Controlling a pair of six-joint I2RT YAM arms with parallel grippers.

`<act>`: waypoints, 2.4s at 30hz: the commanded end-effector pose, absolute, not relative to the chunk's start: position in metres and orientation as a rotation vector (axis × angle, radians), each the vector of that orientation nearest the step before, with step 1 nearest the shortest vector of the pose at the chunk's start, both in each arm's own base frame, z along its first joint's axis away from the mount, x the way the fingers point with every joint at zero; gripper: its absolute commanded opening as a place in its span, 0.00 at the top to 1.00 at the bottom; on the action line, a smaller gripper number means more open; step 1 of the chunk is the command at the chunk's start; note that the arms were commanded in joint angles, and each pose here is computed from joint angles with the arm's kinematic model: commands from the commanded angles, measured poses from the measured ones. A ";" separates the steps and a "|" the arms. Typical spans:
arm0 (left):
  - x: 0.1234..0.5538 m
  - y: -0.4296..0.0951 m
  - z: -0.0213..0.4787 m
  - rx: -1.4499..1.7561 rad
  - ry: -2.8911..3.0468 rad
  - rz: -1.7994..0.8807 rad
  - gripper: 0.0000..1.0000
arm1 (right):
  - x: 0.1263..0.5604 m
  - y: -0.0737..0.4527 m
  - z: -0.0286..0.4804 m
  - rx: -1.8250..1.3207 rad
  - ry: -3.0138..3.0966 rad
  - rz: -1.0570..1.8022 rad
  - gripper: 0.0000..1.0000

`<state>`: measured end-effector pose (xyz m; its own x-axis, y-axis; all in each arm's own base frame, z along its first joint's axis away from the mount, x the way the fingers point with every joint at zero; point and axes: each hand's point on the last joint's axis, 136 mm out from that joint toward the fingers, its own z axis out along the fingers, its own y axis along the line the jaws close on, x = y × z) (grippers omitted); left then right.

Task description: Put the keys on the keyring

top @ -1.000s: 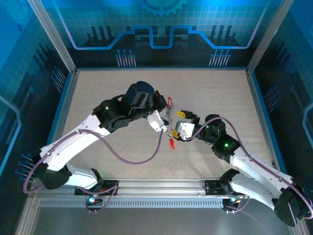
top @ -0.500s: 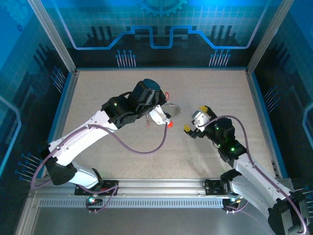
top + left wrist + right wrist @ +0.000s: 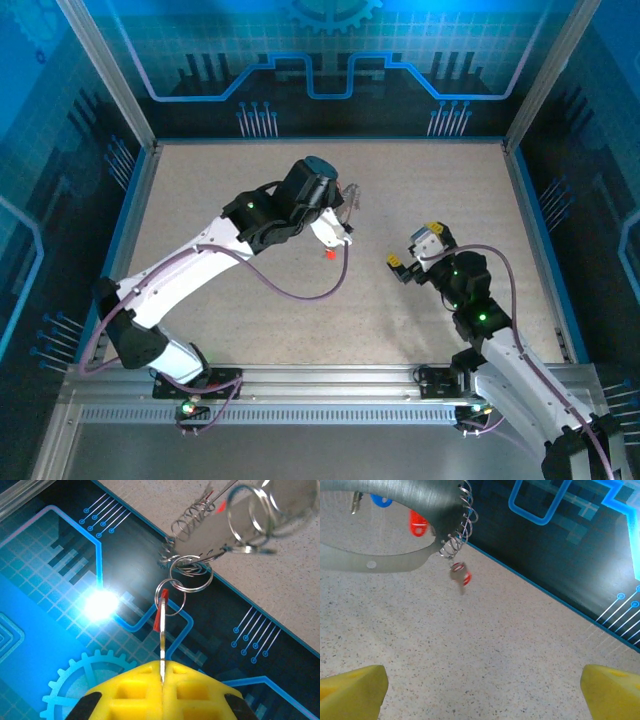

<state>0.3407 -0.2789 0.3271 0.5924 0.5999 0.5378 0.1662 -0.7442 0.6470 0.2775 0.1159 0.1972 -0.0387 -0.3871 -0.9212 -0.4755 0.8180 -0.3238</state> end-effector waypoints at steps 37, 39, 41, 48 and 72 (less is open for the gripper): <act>0.356 -0.260 0.145 2.458 1.144 0.562 1.00 | 0.258 0.094 0.217 -0.560 1.588 0.085 0.00; 0.354 -0.253 0.140 2.449 1.187 0.541 1.00 | 0.258 0.093 0.216 -0.557 1.592 0.078 0.00; 0.354 -0.246 0.135 2.433 1.227 0.516 1.00 | 0.258 0.093 0.214 -0.558 1.596 0.078 0.00; 0.363 -0.220 0.124 2.356 1.385 0.416 1.00 | 0.263 0.095 0.212 -0.559 1.598 0.087 0.00; 0.365 -0.119 0.014 1.877 2.210 0.078 1.00 | 0.279 0.092 0.224 -0.535 1.614 0.059 0.00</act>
